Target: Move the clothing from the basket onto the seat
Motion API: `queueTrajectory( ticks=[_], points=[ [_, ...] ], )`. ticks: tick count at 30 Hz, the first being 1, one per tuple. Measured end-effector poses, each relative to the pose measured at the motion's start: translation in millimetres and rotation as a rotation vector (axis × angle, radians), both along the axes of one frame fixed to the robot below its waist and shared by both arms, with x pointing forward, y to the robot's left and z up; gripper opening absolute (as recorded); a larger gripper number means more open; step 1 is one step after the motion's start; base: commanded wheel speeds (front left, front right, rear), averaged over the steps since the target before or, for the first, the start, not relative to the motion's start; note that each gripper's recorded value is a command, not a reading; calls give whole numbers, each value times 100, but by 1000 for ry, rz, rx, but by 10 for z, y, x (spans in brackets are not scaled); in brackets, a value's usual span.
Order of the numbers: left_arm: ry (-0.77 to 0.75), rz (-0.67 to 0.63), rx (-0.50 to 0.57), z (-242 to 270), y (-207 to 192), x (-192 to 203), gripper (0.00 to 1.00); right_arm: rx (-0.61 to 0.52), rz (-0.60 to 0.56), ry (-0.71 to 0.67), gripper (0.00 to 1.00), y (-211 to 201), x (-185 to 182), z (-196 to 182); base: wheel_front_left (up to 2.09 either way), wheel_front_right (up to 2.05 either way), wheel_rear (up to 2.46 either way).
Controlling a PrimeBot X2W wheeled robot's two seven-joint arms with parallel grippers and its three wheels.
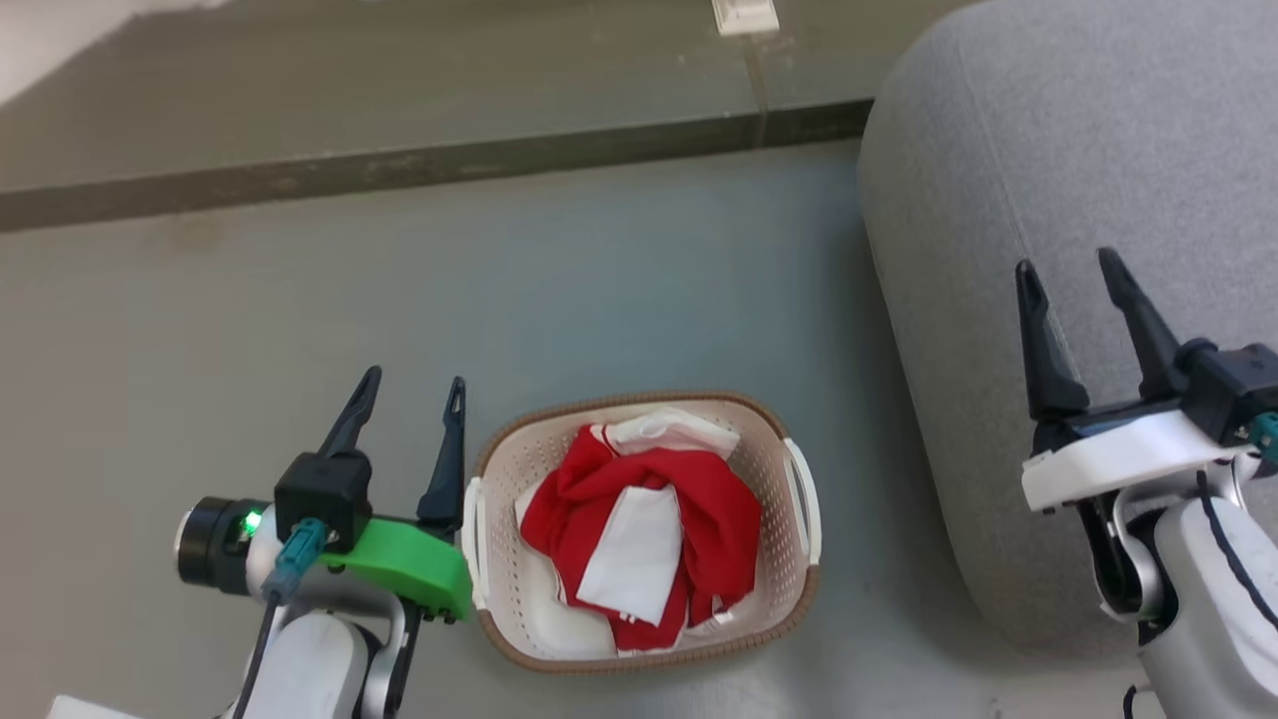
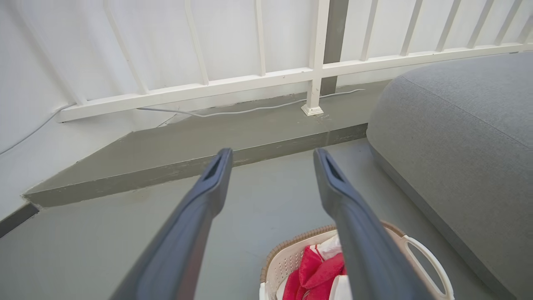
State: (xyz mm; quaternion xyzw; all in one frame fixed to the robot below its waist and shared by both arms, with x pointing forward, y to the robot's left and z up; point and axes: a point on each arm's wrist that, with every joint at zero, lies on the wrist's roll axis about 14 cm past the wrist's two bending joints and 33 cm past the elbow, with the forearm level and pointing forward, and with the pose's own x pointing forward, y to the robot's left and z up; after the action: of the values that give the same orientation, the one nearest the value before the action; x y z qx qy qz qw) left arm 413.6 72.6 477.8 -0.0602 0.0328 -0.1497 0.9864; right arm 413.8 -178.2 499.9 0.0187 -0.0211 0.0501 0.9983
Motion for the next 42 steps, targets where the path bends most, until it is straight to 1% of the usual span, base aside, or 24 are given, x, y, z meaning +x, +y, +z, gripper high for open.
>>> queueTrajectory(
  ticks=[8,18,25,29,35,42],
  points=[
    [113,-105,5,-389,-335,141,100,10,-24,-12,100,-70,228,-20,0,0,0],
    [257,-254,44,-971,-775,262,100,33,-56,-2,100,-141,456,-150,0,0,0],
    [315,-328,62,-1276,-996,379,100,50,-68,6,100,-166,570,-243,0,0,0],
    [356,-380,70,-1499,-1155,410,100,57,-95,16,100,-229,624,-314,0,0,0],
    [490,-491,105,-1994,-1416,262,100,47,-144,45,100,-384,637,-453,0,0,0],
    [604,-566,124,-2381,-1593,105,100,33,-178,65,100,-493,649,-552,0,0,0]
  ],
)
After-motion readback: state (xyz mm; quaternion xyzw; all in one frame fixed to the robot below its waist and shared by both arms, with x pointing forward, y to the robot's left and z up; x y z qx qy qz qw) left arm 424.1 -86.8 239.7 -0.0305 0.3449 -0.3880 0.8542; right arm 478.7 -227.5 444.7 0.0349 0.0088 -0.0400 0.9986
